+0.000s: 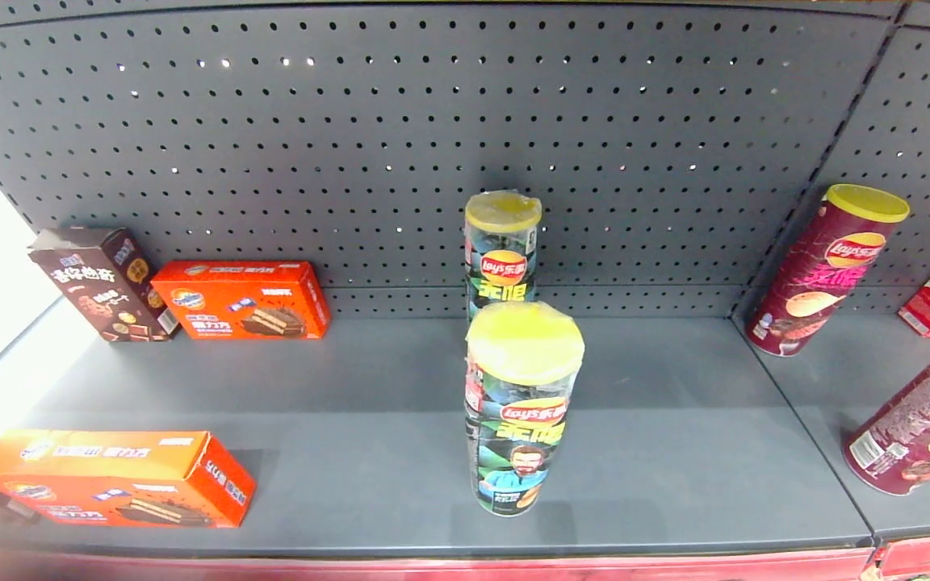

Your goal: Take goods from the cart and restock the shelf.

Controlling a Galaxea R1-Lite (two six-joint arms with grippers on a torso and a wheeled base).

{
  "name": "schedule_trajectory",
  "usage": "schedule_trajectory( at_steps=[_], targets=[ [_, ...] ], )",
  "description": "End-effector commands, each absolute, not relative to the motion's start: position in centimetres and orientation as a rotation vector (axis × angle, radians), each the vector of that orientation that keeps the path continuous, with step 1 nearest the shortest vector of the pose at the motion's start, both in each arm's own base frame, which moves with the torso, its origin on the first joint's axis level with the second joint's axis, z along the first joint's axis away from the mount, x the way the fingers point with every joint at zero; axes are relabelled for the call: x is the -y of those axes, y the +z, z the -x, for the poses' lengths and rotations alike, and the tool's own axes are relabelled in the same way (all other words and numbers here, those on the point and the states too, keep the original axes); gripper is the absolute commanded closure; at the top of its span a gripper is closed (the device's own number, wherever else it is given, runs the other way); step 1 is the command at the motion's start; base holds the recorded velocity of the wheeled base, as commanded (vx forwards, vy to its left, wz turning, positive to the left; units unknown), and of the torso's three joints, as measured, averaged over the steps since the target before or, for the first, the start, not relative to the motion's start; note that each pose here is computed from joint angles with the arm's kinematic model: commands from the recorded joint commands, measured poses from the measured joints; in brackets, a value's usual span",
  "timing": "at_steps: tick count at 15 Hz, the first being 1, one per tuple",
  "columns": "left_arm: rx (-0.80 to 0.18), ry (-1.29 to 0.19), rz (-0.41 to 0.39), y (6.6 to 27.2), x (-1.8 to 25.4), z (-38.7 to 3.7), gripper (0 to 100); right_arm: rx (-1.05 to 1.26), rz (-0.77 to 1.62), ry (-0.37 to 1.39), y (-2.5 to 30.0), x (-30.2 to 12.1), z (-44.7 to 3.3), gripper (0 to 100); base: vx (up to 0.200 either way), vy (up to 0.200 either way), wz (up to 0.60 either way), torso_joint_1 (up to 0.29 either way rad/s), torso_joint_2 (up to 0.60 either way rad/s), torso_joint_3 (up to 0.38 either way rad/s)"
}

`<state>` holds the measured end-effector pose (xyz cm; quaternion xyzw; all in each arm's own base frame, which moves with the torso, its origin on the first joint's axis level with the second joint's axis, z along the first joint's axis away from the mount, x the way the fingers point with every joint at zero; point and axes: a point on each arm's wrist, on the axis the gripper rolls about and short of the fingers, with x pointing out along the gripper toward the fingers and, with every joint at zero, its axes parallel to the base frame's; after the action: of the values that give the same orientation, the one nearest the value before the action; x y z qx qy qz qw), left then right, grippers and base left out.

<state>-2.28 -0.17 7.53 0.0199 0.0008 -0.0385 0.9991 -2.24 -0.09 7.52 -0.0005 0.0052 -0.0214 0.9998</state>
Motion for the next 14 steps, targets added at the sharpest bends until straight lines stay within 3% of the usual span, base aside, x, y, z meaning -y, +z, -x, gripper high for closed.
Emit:
schedule_trajectory(
  at_steps=[1, 11, 14],
  targets=[
    [-0.003, -0.077, -0.040, 7.52, 0.17, 2.28, 0, -0.009, 0.002, -0.043, 7.58, 0.09, 2.24, 0, 0.000, 0.000, 0.00, 0.000, 0.00, 0.000],
    [-0.003, -0.077, -0.041, 7.52, 0.17, 2.28, 0, -0.009, 0.000, -0.040, 7.58, 0.08, 2.24, 0, 0.000, 0.000, 0.00, 0.000, 0.00, 0.000],
    [-0.003, -0.077, -0.038, 7.52, 0.17, 2.28, 0, -0.011, 0.000, -0.040, 7.56, 0.08, 2.24, 0, -0.133, 0.000, 0.00, 0.002, 0.00, 0.000]
  ],
)
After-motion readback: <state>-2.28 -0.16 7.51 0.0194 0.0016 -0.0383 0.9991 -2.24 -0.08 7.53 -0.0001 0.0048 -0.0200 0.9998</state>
